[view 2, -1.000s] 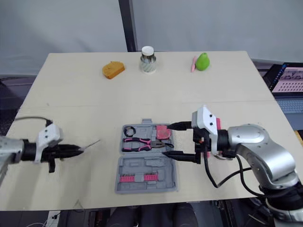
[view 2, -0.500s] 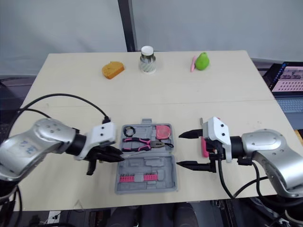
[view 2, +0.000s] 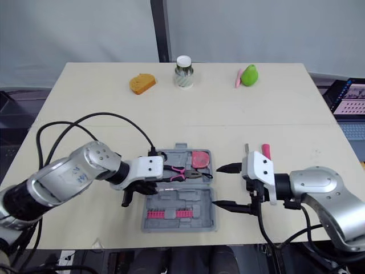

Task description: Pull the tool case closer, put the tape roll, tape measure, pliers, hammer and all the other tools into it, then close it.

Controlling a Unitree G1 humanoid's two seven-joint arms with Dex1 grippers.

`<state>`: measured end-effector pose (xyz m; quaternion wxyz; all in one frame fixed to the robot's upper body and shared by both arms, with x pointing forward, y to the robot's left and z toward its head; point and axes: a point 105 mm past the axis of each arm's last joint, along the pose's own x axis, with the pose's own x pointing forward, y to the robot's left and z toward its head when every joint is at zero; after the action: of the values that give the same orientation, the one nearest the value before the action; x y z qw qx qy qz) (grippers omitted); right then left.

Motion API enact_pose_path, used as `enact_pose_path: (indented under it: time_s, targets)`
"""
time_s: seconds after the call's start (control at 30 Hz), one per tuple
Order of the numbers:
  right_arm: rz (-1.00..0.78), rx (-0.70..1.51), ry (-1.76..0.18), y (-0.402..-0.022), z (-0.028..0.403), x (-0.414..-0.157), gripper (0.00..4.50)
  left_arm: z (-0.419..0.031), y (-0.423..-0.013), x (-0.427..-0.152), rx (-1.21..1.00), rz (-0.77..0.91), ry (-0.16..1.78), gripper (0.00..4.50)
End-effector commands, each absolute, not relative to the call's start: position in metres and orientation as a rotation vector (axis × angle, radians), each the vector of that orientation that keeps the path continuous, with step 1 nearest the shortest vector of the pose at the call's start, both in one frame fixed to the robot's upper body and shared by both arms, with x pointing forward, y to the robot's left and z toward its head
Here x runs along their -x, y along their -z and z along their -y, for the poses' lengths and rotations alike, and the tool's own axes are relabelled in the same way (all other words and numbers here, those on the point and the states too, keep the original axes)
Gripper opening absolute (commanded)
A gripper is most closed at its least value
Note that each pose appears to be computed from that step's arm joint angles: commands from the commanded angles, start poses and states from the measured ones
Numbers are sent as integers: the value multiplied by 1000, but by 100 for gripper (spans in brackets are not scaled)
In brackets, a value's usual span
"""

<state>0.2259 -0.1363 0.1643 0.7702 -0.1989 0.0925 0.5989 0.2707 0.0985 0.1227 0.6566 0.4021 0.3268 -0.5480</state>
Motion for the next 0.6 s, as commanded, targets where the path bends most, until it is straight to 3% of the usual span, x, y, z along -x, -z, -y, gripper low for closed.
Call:
enact_pose_path:
  time_s: [0.03, 0.6]
  targets:
    - [-167, 453, -1296, -169, 134, -223, 450, -95, -124, -278, -981, -710, 1251, 2]
    - [-218, 479, -1259, -163, 149, -220, 450, -62, -118, -273, -959, -693, 1330, 2]
